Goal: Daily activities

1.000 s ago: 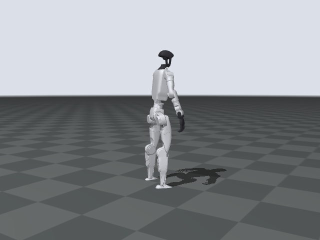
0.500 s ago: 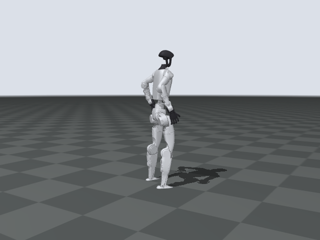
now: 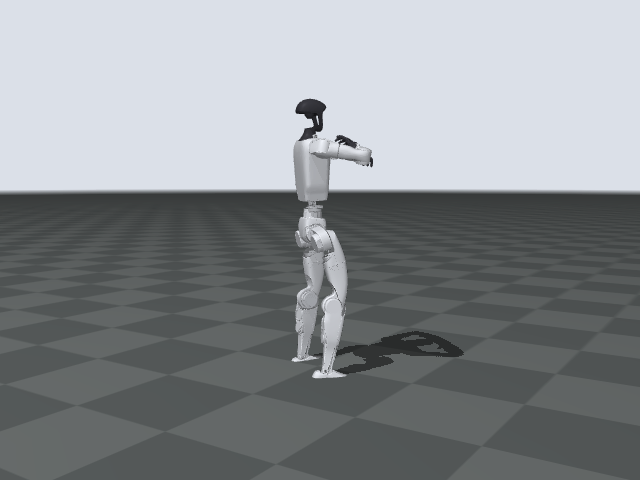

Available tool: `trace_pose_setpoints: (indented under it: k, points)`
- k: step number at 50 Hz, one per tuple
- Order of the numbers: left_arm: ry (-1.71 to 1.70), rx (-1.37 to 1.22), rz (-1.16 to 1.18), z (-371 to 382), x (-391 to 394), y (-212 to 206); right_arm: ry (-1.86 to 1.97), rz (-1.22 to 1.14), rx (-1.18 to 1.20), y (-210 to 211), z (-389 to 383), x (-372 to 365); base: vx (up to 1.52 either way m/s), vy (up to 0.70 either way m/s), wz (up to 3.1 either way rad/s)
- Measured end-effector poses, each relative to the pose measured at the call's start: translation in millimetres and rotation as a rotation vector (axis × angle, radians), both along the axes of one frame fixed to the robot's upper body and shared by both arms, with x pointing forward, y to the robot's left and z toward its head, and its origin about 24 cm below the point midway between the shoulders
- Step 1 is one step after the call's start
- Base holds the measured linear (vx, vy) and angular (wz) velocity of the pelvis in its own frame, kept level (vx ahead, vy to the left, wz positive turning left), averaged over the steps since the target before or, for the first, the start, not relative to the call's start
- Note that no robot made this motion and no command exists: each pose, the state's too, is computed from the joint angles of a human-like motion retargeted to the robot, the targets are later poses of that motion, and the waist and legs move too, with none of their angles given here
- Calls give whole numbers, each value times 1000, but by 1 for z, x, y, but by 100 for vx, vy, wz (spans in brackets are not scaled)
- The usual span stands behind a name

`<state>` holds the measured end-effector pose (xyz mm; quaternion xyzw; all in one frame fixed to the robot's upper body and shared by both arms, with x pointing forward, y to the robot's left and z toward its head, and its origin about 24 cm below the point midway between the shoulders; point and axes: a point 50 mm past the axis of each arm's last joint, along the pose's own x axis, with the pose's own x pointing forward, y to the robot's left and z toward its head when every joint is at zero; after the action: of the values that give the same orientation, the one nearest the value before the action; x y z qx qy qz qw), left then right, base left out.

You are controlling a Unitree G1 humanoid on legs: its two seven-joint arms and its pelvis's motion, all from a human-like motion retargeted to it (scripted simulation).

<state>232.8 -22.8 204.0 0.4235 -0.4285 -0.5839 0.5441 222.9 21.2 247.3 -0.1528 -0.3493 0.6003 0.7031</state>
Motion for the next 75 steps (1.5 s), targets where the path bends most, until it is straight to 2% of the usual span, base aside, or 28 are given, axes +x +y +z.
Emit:
trace_pose_setpoints:
  k: [7, 15, 23, 47, 54, 62, 70, 75]
  points:
    - [136, 27, -126, 25, -26, -23, 73, 65, -257, 7, -21, 4, 0, 0, 0]
    - [253, 86, -307, 36, -65, -38, 238, 148, -328, 16, -31, 6, 0, 0, 0]
    - [265, 156, -397, 29, -82, -39, 238, 339, -278, 37, -17, -27, 0, 0, 0]
    - [112, 142, -465, -1, -92, -28, -192, 526, -127, 56, 27, -86, 0, 0, 0]
    - [241, 137, -302, -31, -67, -2, -273, 526, -39, 47, 39, -92, 1, -1, -2]
    - [441, 141, 100, -99, -27, 52, -291, 439, 70, 17, 39, -81, 3, -1, -3]
    - [545, 298, 598, -196, -13, 127, -258, 214, -17, -22, -3, -52, 0, 0, 0]
    - [588, 446, 832, -254, -27, 165, -262, 50, -89, -45, -30, -35, 0, 0, 0]
